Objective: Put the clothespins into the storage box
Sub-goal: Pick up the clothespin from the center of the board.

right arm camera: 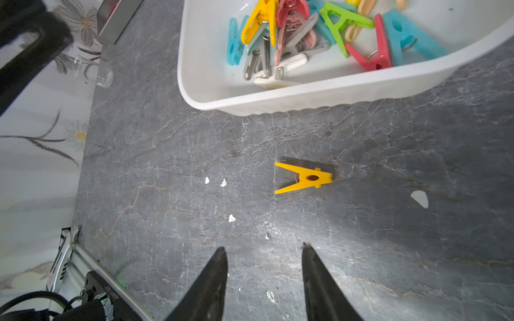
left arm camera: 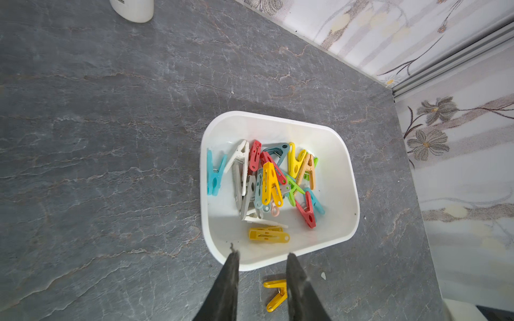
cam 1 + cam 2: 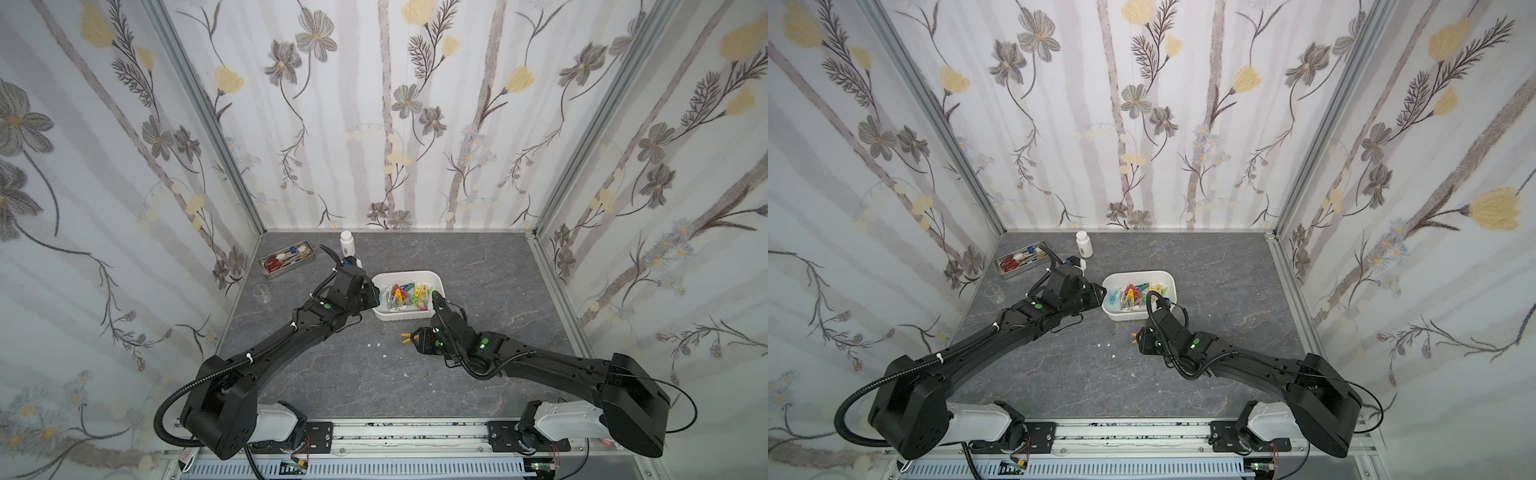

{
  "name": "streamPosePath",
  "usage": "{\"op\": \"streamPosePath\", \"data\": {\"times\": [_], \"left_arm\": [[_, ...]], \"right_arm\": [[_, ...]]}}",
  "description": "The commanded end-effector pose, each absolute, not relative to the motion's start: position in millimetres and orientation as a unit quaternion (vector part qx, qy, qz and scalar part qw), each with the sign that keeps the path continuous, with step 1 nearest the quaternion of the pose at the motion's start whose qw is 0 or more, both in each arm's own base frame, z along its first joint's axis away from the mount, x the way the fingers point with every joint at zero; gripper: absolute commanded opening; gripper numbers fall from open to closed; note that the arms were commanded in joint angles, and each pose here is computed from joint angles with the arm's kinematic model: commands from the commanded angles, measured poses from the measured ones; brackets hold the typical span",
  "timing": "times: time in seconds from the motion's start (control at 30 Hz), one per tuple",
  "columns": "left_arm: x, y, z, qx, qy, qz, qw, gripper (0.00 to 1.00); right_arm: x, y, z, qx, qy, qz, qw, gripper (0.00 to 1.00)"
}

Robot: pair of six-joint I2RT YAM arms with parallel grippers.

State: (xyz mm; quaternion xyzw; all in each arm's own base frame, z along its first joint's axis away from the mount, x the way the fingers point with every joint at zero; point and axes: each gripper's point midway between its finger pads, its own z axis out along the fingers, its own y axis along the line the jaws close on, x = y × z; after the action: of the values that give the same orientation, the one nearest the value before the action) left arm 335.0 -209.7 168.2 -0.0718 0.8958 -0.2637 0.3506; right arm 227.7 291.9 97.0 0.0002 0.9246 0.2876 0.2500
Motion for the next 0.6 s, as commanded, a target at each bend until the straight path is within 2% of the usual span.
{"op": "streamPosePath", "data": {"times": [0.0, 0.13, 0.33, 0.57], "left_arm": [[337, -206, 178, -0.079, 0.883, -0.271, 0.375, 0.3], [332, -204, 176, -0.076, 0.882, -0.274, 0.375, 0.3], [325, -202, 186, -0.066, 0.874, -0.285, 0.389, 0.32], [321, -200, 192, -0.061, 0.868, -0.293, 0.396, 0.33]], "right_arm": [[230, 310, 99, 0.025, 0.916, 0.326, 0.232, 0.45], [229, 315, 81, 0.028, 0.926, 0.314, 0.207, 0.45], [240, 318, 86, 0.036, 0.926, 0.303, 0.222, 0.44], [241, 310, 70, 0.05, 0.936, 0.273, 0.217, 0.36]]}}
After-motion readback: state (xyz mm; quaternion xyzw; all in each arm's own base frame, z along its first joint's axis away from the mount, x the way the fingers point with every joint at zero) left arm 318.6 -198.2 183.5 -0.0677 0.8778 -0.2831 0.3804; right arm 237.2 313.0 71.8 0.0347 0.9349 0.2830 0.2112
